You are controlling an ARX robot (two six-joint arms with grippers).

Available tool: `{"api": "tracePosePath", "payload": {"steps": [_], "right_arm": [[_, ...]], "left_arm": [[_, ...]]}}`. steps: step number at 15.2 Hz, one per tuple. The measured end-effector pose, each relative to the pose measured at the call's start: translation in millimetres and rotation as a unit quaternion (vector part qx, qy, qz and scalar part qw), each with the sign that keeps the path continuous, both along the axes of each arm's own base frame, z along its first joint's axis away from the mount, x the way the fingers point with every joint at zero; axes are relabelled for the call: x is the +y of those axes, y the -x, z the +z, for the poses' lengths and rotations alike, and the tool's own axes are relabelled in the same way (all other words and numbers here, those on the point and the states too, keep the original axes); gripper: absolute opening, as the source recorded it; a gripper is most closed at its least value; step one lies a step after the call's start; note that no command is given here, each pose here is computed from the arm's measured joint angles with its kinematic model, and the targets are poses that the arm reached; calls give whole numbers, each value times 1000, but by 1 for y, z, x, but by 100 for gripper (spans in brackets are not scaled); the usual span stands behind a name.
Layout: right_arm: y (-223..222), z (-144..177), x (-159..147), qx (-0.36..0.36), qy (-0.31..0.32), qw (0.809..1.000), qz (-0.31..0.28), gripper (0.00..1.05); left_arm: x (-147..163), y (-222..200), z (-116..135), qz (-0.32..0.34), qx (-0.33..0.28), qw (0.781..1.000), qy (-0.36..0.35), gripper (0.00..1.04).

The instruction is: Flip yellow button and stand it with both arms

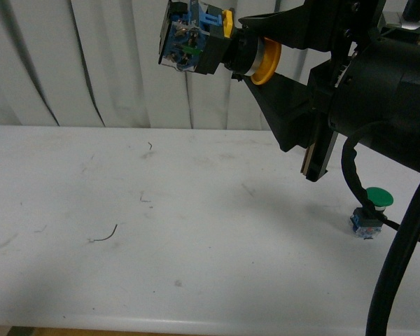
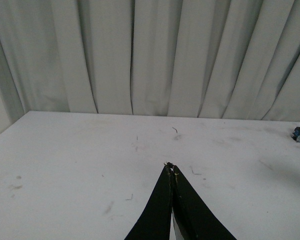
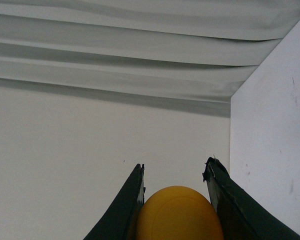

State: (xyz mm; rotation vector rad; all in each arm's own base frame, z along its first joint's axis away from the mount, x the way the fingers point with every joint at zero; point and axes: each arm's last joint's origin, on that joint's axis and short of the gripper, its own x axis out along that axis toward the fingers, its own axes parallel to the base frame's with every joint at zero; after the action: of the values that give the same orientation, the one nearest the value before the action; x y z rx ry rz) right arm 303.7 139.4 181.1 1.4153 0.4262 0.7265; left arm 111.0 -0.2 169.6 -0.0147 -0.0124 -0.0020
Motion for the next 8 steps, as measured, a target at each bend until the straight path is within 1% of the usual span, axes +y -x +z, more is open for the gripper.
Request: {"api": "tracePosePath", "payload": {"steps": [3,4,6,7,8], "right_arm": [[-1,0,-3,0,1,1000,-2,35],[-2,0,-6,-1,3,1000,-3,35],[-1,0,-7,-3,5,1000,-3,35],[-1,0,-8,-5,8,1000,-4,35],[-1,0,-9,-8,11,1000,-5,35]], "left_arm": [[0,3,-1,0,2,1000,0,2],[0,13,-2,0,-2,1000,0,2],[0,13,-4,0,10,1000,0,2],[0,13,-3,0,6,1000,0,13],[0,13,-4,0,9,1000,0,20]]}}
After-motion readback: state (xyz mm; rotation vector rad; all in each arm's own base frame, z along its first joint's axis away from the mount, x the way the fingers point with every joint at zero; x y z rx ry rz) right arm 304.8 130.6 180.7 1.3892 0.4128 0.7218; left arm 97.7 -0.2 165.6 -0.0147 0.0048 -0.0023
